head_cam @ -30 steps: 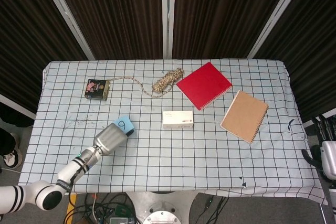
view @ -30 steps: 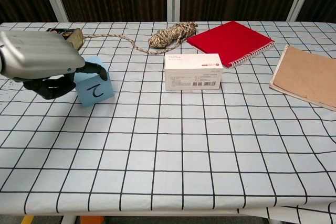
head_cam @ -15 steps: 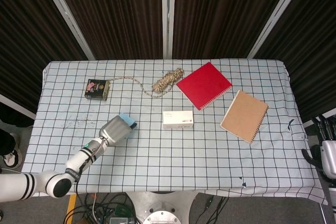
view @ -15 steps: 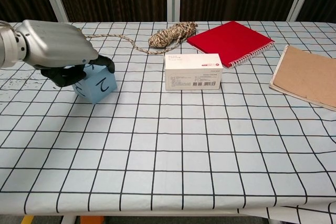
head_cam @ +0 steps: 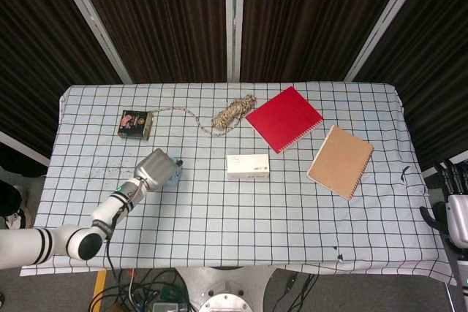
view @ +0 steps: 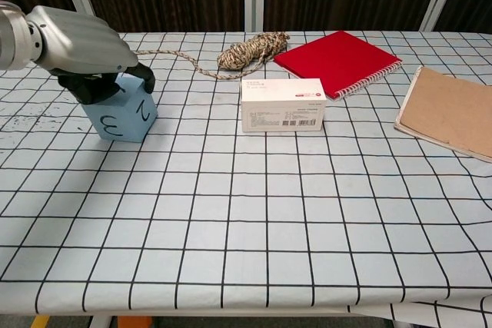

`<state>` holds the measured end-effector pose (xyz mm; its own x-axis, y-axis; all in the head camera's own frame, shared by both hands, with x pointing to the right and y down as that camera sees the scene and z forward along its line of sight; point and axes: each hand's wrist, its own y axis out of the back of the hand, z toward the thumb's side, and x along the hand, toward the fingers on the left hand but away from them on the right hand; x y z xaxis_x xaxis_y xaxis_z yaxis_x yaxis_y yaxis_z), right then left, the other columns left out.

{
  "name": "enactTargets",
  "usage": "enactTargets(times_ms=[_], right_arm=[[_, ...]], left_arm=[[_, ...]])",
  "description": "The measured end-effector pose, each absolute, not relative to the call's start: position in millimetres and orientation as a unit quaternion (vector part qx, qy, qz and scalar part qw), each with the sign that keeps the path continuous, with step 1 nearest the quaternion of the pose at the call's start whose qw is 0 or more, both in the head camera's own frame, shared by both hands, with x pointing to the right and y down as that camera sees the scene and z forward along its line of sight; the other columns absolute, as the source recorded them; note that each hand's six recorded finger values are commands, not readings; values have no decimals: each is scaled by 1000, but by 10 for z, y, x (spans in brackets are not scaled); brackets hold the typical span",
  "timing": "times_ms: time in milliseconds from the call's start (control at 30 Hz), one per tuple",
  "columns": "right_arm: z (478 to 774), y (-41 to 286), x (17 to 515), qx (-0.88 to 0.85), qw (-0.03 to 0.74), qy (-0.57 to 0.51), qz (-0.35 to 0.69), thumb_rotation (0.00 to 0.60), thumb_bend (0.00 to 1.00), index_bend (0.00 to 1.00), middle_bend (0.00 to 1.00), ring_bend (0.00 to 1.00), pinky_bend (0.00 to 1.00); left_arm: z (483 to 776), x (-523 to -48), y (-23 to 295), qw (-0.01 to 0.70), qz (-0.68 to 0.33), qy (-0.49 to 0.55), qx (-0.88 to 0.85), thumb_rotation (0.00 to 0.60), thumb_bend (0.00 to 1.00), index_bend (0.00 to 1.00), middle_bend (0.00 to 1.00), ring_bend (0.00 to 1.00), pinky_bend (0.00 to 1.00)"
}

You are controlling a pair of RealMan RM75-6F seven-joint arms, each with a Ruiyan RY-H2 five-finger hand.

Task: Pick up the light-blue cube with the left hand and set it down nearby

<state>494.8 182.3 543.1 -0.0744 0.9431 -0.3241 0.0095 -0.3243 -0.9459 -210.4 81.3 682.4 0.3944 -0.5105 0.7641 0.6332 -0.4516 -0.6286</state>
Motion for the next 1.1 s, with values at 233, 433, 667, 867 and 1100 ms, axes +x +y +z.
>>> enactTargets(times_ms=[233,433,667,867,1100], right_arm=[[5449,1813,4925,-555,393,-426,596,600,195,0,0,0,0],[5449,1801,4919,-553,393,-426,599,600,195,0,0,0,0],[5445,1768,4908,-550,393,-427,600,600,195,0,0,0,0],[5462,1758,4864,-553,395,-424,599,600,195,0,0,0,0],[5455,1758,4846,-553,397,-423,598,600,196,0,0,0,0]], left_arm=[[6876,-2187,677,510,-566,-50,-646,600,690,241,881,891,882],[6934,-2297,520,496,-587,-46,-638,600,700,246,882,893,884],[6945,-2447,404,483,-609,-45,-628,600,704,252,883,895,885],[6924,-2596,348,471,-626,-41,-620,600,716,278,886,900,888],[6912,-2776,364,457,-641,-41,-615,600,722,296,888,902,889]])
